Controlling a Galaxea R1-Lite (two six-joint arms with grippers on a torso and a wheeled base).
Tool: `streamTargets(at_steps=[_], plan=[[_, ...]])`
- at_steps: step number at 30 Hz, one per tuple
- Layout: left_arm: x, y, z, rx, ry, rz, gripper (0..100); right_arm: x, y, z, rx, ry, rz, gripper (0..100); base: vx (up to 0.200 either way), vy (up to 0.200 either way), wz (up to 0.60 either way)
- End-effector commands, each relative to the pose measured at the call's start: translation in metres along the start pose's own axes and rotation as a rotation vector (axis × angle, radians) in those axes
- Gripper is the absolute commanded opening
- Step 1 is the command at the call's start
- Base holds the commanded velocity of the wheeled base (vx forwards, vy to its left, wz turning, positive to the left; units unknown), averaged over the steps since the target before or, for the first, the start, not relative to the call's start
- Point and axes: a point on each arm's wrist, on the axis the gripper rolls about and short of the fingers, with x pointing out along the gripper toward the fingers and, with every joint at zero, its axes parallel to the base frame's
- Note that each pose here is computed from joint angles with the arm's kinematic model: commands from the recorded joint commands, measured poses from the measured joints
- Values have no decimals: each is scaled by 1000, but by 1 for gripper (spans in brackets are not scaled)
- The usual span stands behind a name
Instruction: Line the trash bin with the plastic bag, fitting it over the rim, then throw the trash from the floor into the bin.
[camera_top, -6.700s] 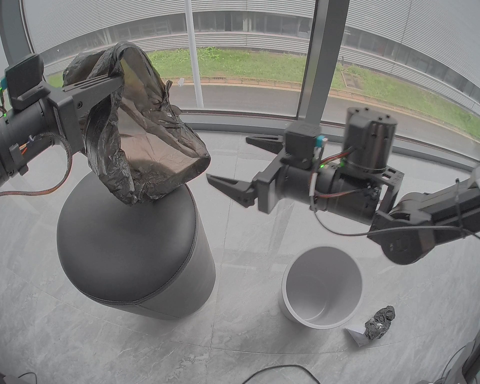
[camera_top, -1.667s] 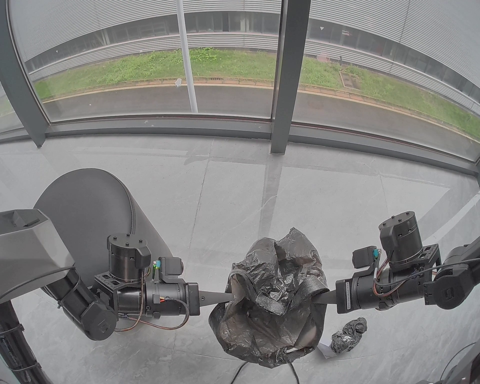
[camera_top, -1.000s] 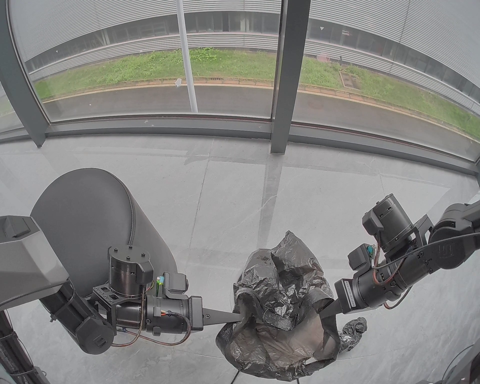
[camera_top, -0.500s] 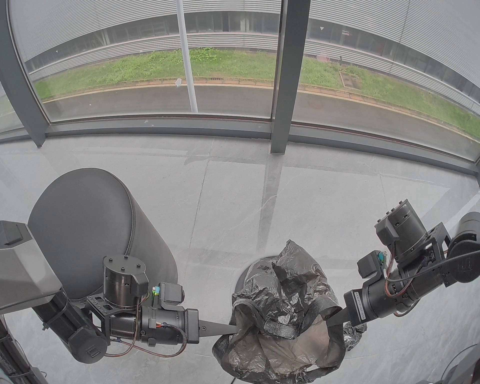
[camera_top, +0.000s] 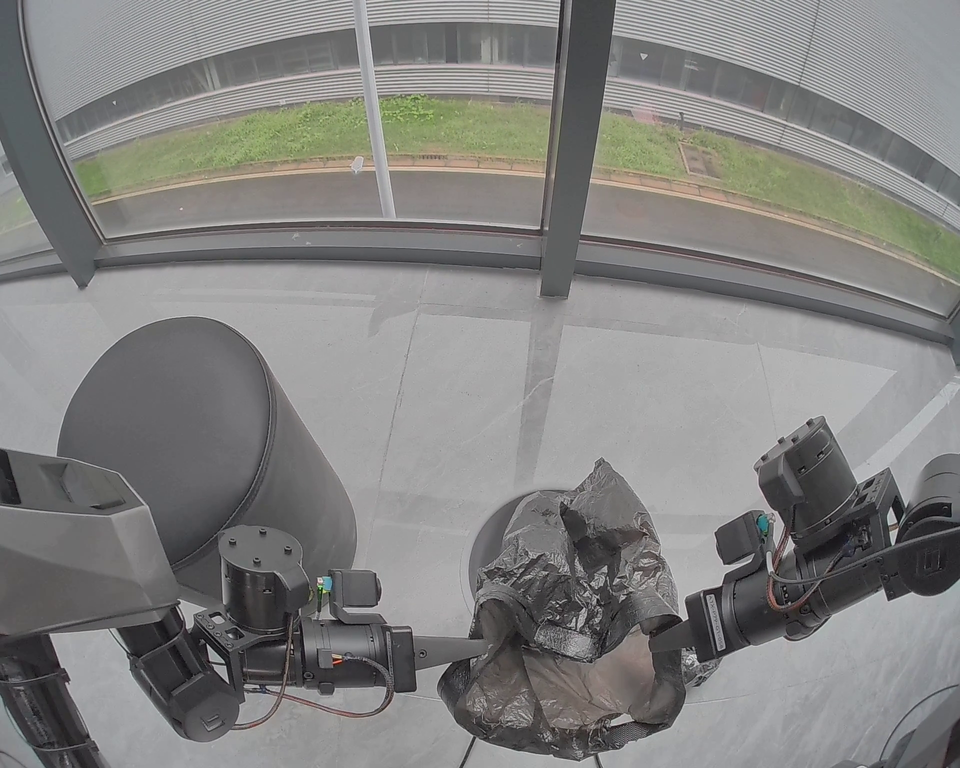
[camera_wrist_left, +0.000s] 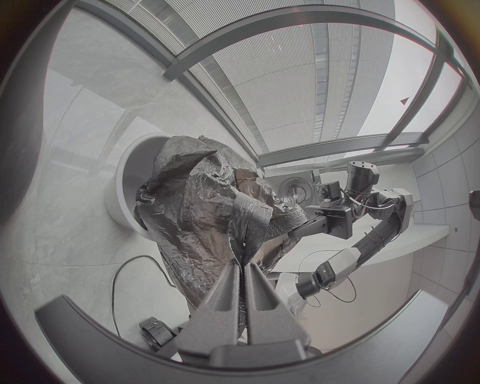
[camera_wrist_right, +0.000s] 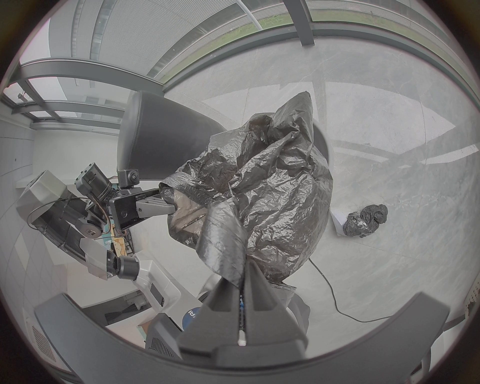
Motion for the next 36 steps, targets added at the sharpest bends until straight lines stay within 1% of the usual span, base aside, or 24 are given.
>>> streamTargets(at_steps=[1, 4, 8, 11, 14, 18, 20, 21, 24, 26, 28, 30, 32, 35, 36], plan=[[8, 22, -17, -46, 38, 38, 0, 9, -5, -3, 10, 20, -14, 0, 0, 0, 0], [5, 22, -21, -47, 25, 29, 0, 9, -5, -2, 11, 20, -7, 0, 0, 0, 0], [-4, 20, -32, -72, 45, 31, 0, 16, -5, 1, 13, 34, -8, 0, 0, 0, 0], [-8, 19, -33, -77, 39, 33, 0, 23, -5, 6, 21, 52, -8, 0, 0, 0, 0], [-12, 18, -35, -103, 38, 37, 0, 28, -5, 7, 26, 79, 8, 0, 0, 0, 0], [0, 27, -29, -143, 31, 32, 0, 35, -9, 5, 51, 147, -17, 0, 0, 0, 0], [8, 33, -25, -147, 21, 28, 0, 38, -10, 7, 56, 153, -22, 0, 0, 0, 0], [17, 38, -18, -144, 2, 20, 0, 43, -12, 14, 63, 145, -28, 0, 0, 0, 0], [32, 51, -2, -144, -46, 3, 0, 46, -24, 42, 98, 74, -46, 0, 0, 0, 0], [41, 57, 10, -131, -80, -12, 0, 46, -29, 63, 109, 10, -42, 0, 0, 0, 0], [44, 60, 19, -116, -107, -18, 0, 46, -34, 77, 112, -52, -48, 0, 0, 0, 0], [43, 64, 23, -116, -125, -9, 0, 49, -41, 84, 113, -108, -85, 0, 0, 0, 0], [41, 69, 22, -123, -143, 15, 0, 54, -44, 85, 99, -139, -109, 0, 0, 0, 0], [37, 69, 19, -132, -168, 60, 0, 59, -48, 78, 69, -133, -114, 0, 0, 0, 0], [37, 69, 19, -133, -169, 62, 0, 59, -48, 78, 67, -133, -114, 0, 0, 0, 0]])
